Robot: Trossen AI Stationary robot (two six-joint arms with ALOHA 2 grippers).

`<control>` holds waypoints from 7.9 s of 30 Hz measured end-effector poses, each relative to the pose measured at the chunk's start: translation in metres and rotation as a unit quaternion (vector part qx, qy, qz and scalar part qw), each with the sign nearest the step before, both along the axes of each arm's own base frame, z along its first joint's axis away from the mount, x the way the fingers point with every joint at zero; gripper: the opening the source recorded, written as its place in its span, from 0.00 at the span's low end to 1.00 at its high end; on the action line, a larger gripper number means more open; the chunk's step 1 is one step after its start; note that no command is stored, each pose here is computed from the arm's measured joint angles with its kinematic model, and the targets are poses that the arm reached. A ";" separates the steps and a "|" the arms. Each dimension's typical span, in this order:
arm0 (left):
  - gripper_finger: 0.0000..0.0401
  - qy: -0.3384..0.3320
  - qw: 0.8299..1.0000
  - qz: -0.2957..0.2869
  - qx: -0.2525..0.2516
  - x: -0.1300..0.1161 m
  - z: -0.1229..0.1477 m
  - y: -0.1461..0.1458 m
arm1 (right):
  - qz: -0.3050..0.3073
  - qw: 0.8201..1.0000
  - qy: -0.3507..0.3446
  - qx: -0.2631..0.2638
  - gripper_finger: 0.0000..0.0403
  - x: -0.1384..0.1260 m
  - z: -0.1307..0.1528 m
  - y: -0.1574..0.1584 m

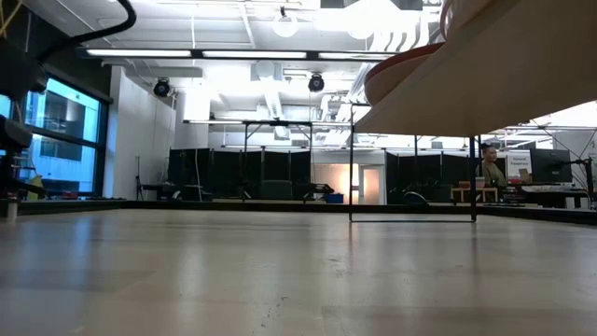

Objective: Place and stack plates onto a shelf
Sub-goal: Stack the gray plate on top of the brown plate on the shelf, then return to Home Position

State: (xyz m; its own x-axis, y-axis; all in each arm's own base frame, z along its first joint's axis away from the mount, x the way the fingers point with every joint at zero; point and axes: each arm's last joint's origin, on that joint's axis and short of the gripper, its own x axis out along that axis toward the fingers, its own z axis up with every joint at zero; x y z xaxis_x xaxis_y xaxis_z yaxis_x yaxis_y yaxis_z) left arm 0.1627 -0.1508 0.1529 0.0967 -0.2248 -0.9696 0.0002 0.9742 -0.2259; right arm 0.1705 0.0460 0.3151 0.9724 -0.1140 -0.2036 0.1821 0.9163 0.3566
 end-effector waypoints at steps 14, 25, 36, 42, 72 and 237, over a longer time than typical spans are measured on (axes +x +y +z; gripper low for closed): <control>0.01 0.004 0.998 0.036 -0.043 0.004 0.013 0.007 | 0.001 1.000 -0.003 0.002 0.00 -0.001 0.001 0.000; 0.00 -0.145 0.963 0.208 -0.089 0.020 0.125 0.060 | 0.052 0.998 -0.014 0.018 0.00 -0.009 0.006 0.000; 0.00 -0.286 0.931 0.226 -0.028 0.112 0.207 0.079 | 0.037 0.999 -0.036 0.015 0.00 -0.049 0.016 -0.015; 0.00 -0.332 0.924 0.188 -0.001 0.198 0.214 0.075 | 0.016 0.998 -0.054 -0.001 0.00 -0.067 0.020 -0.022; 0.09 -0.372 0.917 0.146 -0.017 0.304 0.178 0.061 | 0.014 1.000 -0.023 -0.013 0.00 -0.075 0.013 -0.025; 0.00 -0.750 0.612 0.240 -0.067 -0.058 0.047 0.154 | 0.013 0.998 -0.058 0.015 0.00 -0.067 0.020 -0.022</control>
